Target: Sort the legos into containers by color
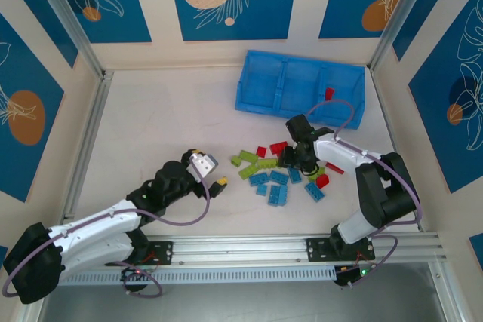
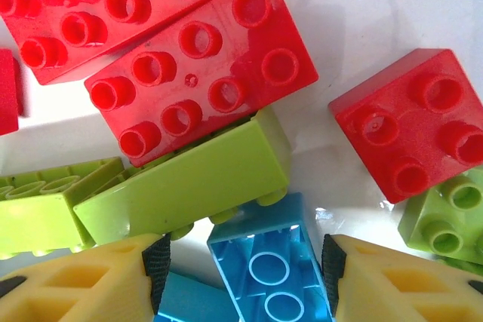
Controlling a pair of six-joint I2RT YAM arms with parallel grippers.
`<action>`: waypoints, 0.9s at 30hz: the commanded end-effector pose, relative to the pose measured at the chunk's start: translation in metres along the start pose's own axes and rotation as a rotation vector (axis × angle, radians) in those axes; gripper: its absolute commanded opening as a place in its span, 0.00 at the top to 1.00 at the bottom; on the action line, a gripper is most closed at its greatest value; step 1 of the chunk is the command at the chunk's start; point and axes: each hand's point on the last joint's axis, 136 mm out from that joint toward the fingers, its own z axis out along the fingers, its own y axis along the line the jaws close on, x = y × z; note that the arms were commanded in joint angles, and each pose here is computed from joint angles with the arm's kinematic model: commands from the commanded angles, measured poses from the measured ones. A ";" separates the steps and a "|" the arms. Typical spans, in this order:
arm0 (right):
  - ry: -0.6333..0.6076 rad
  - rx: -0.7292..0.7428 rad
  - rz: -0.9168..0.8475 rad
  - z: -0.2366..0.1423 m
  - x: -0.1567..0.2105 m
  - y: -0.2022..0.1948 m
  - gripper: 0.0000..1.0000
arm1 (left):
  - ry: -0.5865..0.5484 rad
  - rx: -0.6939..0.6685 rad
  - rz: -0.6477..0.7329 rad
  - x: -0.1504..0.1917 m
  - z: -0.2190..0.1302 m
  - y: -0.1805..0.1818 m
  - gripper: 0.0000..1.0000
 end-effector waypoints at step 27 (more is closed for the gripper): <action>-0.176 0.011 0.005 -0.048 -0.003 0.000 0.79 | -0.029 0.005 0.022 -0.010 0.000 -0.002 0.00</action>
